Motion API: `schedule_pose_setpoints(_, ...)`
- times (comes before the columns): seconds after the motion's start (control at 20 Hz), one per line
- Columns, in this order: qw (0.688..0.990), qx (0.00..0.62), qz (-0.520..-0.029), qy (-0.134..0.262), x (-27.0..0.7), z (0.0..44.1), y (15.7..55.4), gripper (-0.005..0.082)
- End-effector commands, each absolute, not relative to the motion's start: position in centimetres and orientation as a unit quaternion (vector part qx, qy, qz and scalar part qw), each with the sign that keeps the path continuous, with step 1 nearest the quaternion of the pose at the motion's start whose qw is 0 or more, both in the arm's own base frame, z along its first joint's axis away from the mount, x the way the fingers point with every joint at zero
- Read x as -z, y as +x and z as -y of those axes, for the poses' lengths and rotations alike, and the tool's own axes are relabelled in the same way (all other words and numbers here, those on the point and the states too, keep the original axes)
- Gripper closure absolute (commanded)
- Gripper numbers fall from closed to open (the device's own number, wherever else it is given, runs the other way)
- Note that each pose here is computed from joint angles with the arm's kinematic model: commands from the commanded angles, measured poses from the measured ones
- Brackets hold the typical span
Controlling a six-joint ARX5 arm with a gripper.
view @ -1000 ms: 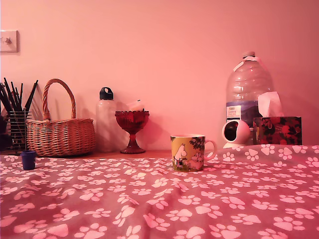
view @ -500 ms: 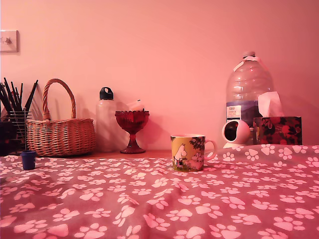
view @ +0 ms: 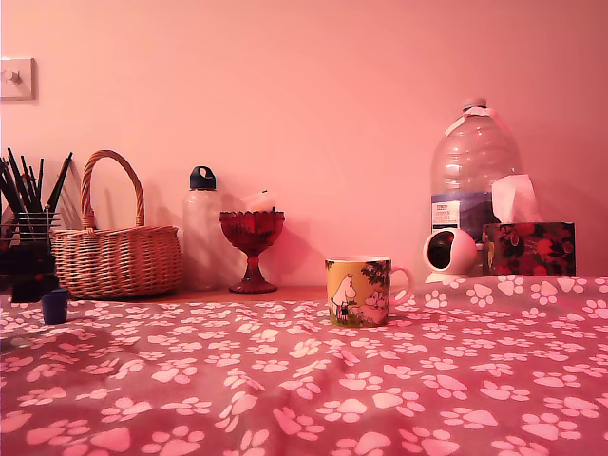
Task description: Pick the coffee capsule and then drop it inside the coffee cup in front of you
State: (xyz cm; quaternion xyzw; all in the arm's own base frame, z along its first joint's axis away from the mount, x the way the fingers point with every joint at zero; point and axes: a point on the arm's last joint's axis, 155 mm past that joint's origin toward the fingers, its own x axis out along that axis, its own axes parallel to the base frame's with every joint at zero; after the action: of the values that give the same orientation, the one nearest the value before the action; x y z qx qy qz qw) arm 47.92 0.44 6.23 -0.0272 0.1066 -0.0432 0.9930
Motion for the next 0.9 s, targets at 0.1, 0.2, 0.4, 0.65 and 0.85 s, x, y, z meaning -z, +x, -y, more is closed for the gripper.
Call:
schedule_pose_setpoints(0.1, 0.992, 0.047, -0.114, -0.023, -5.1, -0.5, 49.3, 0.018)
schedule_pose_setpoints(0.2, 0.991, 0.049, -0.121, -0.023, -4.6, -0.4, 50.2, 0.018)
schedule_pose_setpoints(0.4, 0.991, 0.052, -0.125, -0.015, -3.9, -0.5, 51.9, 0.018)
schedule_pose_setpoints(0.65, 0.988, 0.055, -0.146, -0.006, -2.7, -0.6, 53.4, 0.0181)
schedule_pose_setpoints(0.85, 0.987, 0.056, -0.154, 0.003, -2.6, -0.7, 54.4, 0.0181)
